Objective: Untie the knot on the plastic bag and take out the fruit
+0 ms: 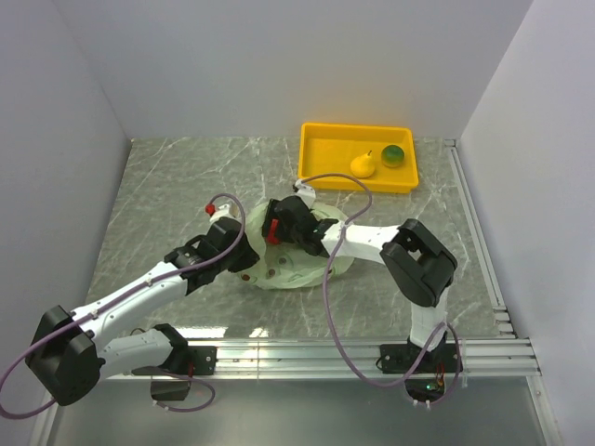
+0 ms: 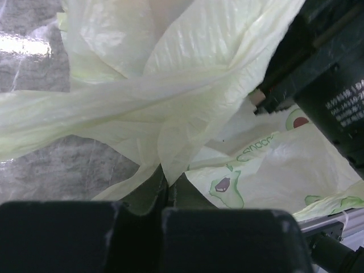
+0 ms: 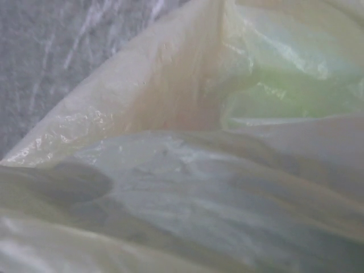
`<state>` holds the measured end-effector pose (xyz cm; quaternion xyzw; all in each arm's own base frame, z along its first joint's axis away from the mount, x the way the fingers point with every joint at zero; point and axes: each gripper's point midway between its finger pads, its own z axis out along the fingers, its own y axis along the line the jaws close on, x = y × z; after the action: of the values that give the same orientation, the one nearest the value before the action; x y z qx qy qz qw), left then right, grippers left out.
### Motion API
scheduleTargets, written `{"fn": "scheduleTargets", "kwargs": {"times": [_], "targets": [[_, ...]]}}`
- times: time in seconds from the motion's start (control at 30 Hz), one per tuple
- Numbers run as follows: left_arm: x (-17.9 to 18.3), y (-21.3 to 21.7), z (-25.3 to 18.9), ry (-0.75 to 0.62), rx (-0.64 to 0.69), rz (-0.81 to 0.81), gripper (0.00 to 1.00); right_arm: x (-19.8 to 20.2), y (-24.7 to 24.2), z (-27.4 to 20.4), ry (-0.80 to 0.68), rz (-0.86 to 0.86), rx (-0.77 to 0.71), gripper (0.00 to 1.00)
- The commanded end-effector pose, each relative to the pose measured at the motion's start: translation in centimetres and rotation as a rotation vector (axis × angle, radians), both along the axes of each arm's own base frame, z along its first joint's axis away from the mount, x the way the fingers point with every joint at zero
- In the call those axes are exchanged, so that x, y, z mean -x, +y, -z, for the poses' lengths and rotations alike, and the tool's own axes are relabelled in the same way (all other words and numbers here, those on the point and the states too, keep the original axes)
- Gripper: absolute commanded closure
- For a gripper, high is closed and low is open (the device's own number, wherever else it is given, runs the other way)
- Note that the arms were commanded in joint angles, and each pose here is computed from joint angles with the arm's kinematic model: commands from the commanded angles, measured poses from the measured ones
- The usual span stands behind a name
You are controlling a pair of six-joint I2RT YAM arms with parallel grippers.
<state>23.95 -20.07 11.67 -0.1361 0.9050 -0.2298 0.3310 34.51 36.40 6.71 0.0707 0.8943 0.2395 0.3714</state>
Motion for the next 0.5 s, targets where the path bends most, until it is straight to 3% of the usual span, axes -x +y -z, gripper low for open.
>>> {"fn": "scheduleTargets", "kwargs": {"times": [0.0,0.17,0.33,0.43,0.47], "targets": [[-0.3,-1.2,-1.7,-0.025,0.020,0.051,0.99,-2.1,1.3,-0.8,-0.023,0.095,-0.066,0.10],[0.0,-0.8,-1.5,-0.018,0.003,0.052,0.99,-2.9,1.0,1.5,0.036,0.174,-0.018,0.12],[0.2,-0.4,-1.6,-0.021,0.001,0.042,0.99,-3.2,0.8,3.6,0.056,0.178,0.017,0.22],[0.2,-0.1,-1.6,-0.024,-0.003,0.027,0.99,-3.0,0.8,3.0,0.029,0.145,0.015,0.40],[0.2,0.0,-1.4,-0.022,-0.006,0.020,1.00,-3.1,0.9,1.9,0.005,0.136,0.001,0.55]]}}
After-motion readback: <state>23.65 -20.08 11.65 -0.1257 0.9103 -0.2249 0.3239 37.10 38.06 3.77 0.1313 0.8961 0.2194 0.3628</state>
